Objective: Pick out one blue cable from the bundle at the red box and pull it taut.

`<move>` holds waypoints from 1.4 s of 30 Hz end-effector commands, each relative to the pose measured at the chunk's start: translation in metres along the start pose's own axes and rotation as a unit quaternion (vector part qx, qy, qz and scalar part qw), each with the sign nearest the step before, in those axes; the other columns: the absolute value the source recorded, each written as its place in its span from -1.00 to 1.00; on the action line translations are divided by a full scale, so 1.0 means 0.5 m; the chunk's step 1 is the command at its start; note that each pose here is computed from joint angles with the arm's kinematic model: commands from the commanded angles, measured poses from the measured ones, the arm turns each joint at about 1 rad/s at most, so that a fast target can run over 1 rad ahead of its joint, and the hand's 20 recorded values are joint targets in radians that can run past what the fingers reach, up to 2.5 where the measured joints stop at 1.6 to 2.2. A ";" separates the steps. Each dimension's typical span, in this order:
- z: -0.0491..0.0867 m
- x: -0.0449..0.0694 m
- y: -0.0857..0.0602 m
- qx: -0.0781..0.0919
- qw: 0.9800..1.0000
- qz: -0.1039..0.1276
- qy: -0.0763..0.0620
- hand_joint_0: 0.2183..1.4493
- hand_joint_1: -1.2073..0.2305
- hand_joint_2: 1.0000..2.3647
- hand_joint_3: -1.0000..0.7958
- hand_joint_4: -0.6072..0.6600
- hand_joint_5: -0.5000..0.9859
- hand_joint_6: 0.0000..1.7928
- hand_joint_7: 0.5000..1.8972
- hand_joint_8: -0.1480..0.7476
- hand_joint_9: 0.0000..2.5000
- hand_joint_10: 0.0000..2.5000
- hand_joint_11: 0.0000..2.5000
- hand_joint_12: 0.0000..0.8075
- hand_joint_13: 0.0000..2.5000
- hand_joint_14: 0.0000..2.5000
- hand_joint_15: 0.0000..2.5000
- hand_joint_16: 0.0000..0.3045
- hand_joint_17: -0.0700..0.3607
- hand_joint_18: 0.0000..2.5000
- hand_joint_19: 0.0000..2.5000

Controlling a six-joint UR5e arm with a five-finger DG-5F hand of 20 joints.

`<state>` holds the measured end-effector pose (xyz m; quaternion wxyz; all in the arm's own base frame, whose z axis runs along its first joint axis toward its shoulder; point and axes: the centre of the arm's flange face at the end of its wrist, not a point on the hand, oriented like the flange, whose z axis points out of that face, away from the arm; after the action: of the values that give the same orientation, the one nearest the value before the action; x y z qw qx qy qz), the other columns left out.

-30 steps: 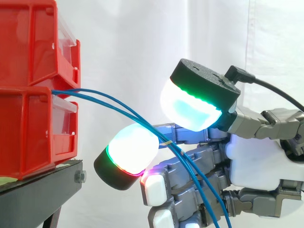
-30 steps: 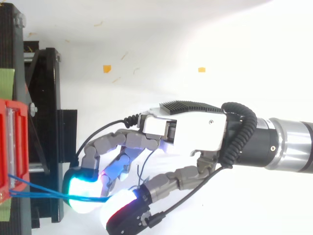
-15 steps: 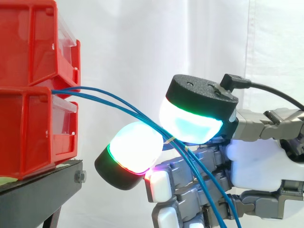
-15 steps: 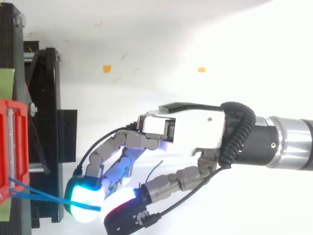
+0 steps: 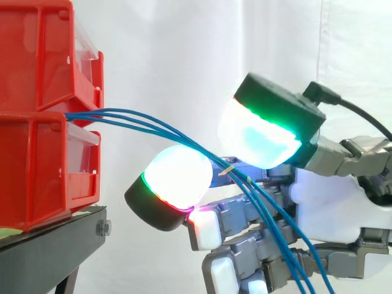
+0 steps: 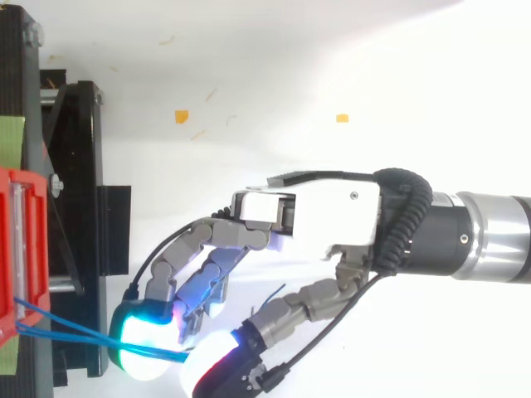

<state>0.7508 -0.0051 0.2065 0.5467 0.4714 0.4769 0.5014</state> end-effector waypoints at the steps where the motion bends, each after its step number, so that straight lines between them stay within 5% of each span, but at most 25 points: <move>1: 0.000 -0.009 0.001 0.007 1.000 0.006 0.003 -0.45 -0.23 -1.00 -0.44 0.10 -0.50 0.00 -0.75 -0.15 -0.24 -0.98 -0.52 -0.12 -0.25 -0.98 -0.56 -0.62 -0.07 -0.26 -0.40; 8: -0.001 -0.011 -0.001 0.009 1.000 0.006 0.004 -0.46 -0.39 -1.00 -0.44 0.12 -0.48 0.00 -0.70 -0.12 -0.18 -0.98 -0.51 -0.10 -0.21 -0.98 -0.57 -0.62 -0.06 -0.21 -0.42; 13: -0.001 -0.015 -0.002 0.009 1.000 0.006 0.004 -0.29 -0.49 -0.99 -0.35 -0.11 -0.46 0.03 -0.67 -0.16 -0.15 -0.98 -0.50 -0.15 -0.19 -0.98 -0.57 -0.63 -0.09 -0.19 -0.43; 19: -0.001 -0.018 0.000 0.008 1.000 0.006 0.007 -0.29 -0.50 -0.97 -0.18 -0.16 -0.44 0.05 -0.63 -0.15 -0.11 -0.98 -0.50 -0.14 -0.18 -0.98 -0.56 -0.63 -0.09 -0.18 -0.42; 24: 0.003 -0.021 0.003 0.007 1.000 0.006 0.007 -0.29 -0.46 -0.98 -0.23 -0.12 -0.44 0.05 -0.63 -0.15 -0.11 -0.98 -0.50 -0.13 -0.18 -0.98 -0.56 -0.62 -0.08 -0.18 -0.41; 36: 0.002 -0.055 0.009 0.030 0.999 0.000 0.021 -0.38 -0.24 -0.99 -0.37 0.05 -0.45 0.04 -0.59 -0.14 -0.13 -0.98 -0.49 -0.10 -0.19 -0.98 -0.54 -0.61 -0.06 -0.21 -0.38; 42: -0.004 -0.083 0.014 0.066 0.997 -0.002 0.031 -0.40 -0.18 -0.99 -0.38 0.06 -0.45 0.04 -0.62 -0.13 -0.13 -0.98 -0.50 -0.09 -0.20 -0.98 -0.54 -0.61 -0.05 -0.22 -0.37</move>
<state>0.7488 -0.0392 0.2143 0.5105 0.4820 0.5155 0.4912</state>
